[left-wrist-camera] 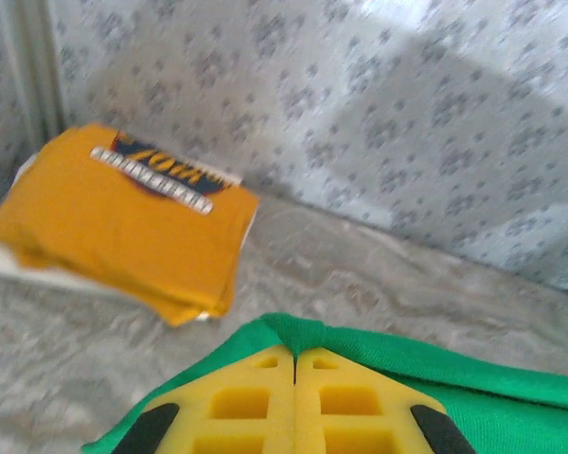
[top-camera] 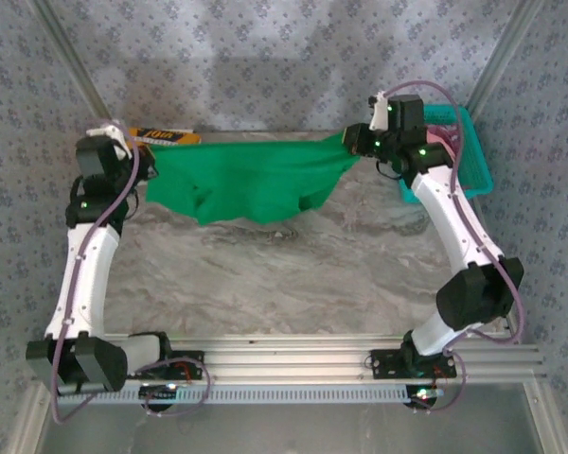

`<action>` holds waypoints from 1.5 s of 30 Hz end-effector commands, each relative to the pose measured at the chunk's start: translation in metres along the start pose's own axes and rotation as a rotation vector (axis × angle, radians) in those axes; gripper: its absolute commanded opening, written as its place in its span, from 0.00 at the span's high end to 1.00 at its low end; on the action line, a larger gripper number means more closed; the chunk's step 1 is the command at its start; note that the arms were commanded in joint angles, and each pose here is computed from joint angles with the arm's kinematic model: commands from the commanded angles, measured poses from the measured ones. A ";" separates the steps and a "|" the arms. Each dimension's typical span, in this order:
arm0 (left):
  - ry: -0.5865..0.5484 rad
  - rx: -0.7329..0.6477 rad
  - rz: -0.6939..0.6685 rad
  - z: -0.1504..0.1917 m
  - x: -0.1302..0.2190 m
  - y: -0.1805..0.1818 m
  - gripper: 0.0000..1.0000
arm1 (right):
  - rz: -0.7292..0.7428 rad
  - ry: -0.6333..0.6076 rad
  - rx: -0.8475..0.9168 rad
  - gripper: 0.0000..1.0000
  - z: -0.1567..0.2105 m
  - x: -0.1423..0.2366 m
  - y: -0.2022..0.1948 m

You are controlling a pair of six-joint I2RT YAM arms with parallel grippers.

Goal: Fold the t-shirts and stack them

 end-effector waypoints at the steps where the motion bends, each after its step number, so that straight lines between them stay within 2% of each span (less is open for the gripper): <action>1: 0.083 -0.011 -0.045 0.012 -0.039 0.020 1.00 | 0.098 0.056 -0.026 0.89 0.021 -0.023 -0.026; 3: 0.134 -0.008 -0.060 0.026 -0.058 0.028 1.00 | 0.117 0.109 -0.043 0.80 0.038 -0.040 -0.036; 4: 0.163 0.000 -0.088 0.035 -0.068 0.036 1.00 | 0.114 0.139 -0.048 0.72 0.048 -0.047 -0.040; 5: 0.189 0.006 -0.109 0.042 -0.074 0.042 0.89 | 0.115 0.157 -0.057 0.64 0.056 -0.053 -0.045; 7: 0.251 0.005 -0.139 0.064 -0.084 0.052 0.60 | 0.136 0.196 -0.076 0.61 0.070 -0.063 -0.057; 10: 0.306 -0.024 -0.143 0.093 -0.082 0.048 0.42 | 0.149 0.223 -0.100 0.60 0.083 -0.068 -0.071; 11: 0.325 -0.056 -0.136 0.104 -0.079 0.040 0.39 | 0.155 0.223 -0.104 0.59 0.084 -0.068 -0.075; 15: 0.467 -0.236 -0.097 0.161 -0.063 -0.008 0.39 | 0.155 0.208 -0.095 0.57 0.087 -0.064 -0.079; 16: 0.499 -0.260 -0.058 0.178 -0.060 -0.024 0.39 | 0.154 0.206 -0.093 0.57 0.089 -0.064 -0.079; 18: 0.559 -0.304 0.068 0.216 -0.059 -0.064 0.31 | 0.146 0.197 -0.096 0.57 0.091 -0.064 -0.078; 21: 0.644 -0.424 0.214 0.272 -0.072 -0.118 0.28 | 0.143 0.139 -0.107 0.56 0.091 -0.064 -0.079; 25: 0.729 -0.502 0.161 0.321 -0.117 -0.129 0.18 | 0.137 0.095 -0.110 0.55 0.084 -0.055 -0.075; 28: 0.750 -0.513 0.168 0.338 -0.140 -0.134 0.07 | 0.142 0.094 -0.098 0.53 0.087 -0.044 -0.075; 30: 0.760 -0.522 0.199 0.347 -0.151 -0.144 0.06 | 0.153 0.091 -0.099 0.53 0.091 -0.038 -0.078; 32: 0.772 -0.555 0.198 0.362 -0.161 -0.150 0.08 | 0.157 0.079 -0.112 0.53 0.095 -0.034 -0.081; 34: 0.794 -0.579 0.172 0.379 -0.172 -0.149 0.20 | 0.150 0.073 -0.131 0.53 0.098 -0.032 -0.083; 36: 0.818 -0.581 0.161 0.391 -0.179 -0.148 0.26 | 0.137 0.071 -0.141 0.53 0.100 -0.034 -0.081; 37: 0.826 -0.584 0.157 0.395 -0.181 -0.148 0.36 | 0.134 0.068 -0.143 0.53 0.099 -0.035 -0.080; 38: 0.824 -0.586 0.148 0.394 -0.180 -0.148 0.50 | 0.130 0.069 -0.143 0.53 0.099 -0.035 -0.079; 39: 0.809 -0.587 0.143 0.387 -0.178 -0.152 0.69 | 0.126 0.073 -0.140 0.53 0.100 -0.036 -0.078; 40: 0.788 -0.587 0.151 0.376 -0.173 -0.158 0.79 | 0.130 0.108 -0.148 0.52 0.116 -0.038 -0.080; 42: 0.743 -0.578 0.175 0.350 -0.162 -0.174 0.95 | 0.132 0.119 -0.151 0.52 0.122 -0.040 -0.082; 43: 0.718 -0.571 0.191 0.334 -0.155 -0.184 1.00 | 0.132 0.122 -0.154 0.52 0.124 -0.041 -0.083; 45: 0.674 -0.557 0.221 0.305 -0.143 -0.202 1.00 | 0.126 0.128 -0.164 0.52 0.128 -0.045 -0.085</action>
Point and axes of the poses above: each hand's point on the last joint's axis, 136 mm out from that joint toward the fingers, its own x axis back along the fingers, its own y axis along the line the jaws close on, z = x × y, the point moved 2 cm from there along x, back along the fingers, and after that the axes turned 12 degrees about x, right-handed, at the moved point
